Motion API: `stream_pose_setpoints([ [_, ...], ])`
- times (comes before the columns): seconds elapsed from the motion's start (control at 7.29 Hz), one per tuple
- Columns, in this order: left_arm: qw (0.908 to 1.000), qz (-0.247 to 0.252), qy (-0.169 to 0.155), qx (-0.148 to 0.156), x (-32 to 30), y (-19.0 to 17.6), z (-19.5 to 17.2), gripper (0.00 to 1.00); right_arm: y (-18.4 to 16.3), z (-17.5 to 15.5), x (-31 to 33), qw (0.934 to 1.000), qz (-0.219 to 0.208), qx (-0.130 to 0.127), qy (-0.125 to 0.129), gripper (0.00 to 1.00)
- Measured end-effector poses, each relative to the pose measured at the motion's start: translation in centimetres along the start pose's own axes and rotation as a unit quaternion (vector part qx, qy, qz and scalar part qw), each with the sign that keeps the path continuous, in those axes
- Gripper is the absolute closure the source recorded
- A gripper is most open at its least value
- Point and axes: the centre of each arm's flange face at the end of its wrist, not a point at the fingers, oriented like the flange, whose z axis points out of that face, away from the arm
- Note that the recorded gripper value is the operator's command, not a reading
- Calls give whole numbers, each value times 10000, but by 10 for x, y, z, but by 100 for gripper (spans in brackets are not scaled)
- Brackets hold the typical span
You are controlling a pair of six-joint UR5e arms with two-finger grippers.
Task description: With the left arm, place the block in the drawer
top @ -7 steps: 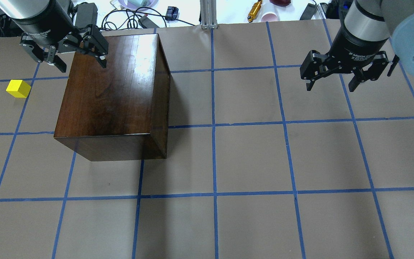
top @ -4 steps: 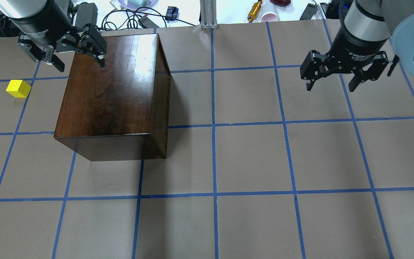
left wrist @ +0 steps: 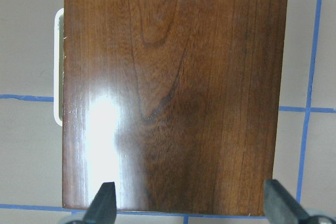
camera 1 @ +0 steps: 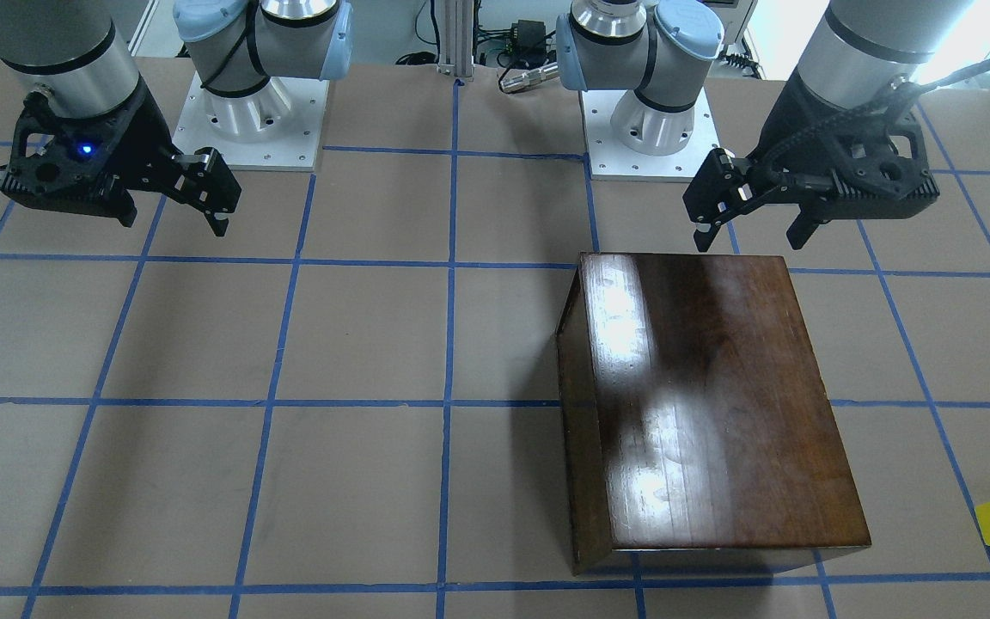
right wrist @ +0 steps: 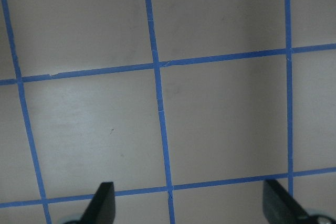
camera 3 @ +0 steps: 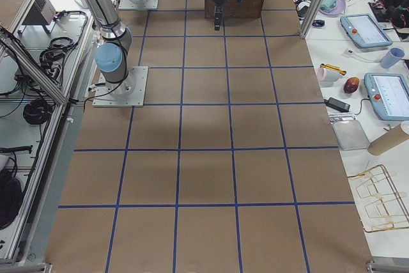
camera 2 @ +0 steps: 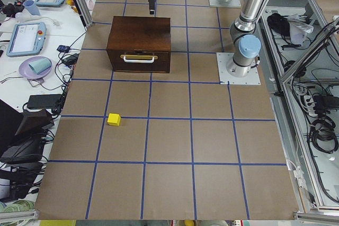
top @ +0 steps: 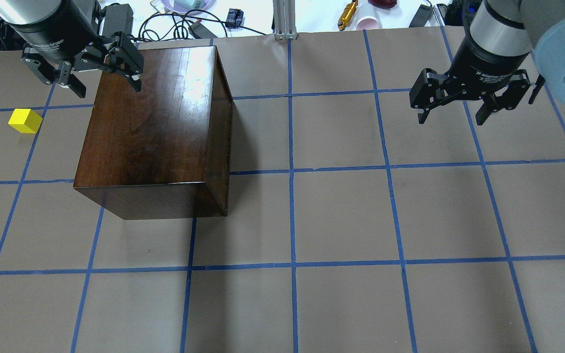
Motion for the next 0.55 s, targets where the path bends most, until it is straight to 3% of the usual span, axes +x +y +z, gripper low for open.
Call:
stream_pose_setpoints([
  [0.55, 10000, -65, -11, 65, -7, -17, -2, 0, 0, 0, 0, 10000, 0, 0, 0, 0],
])
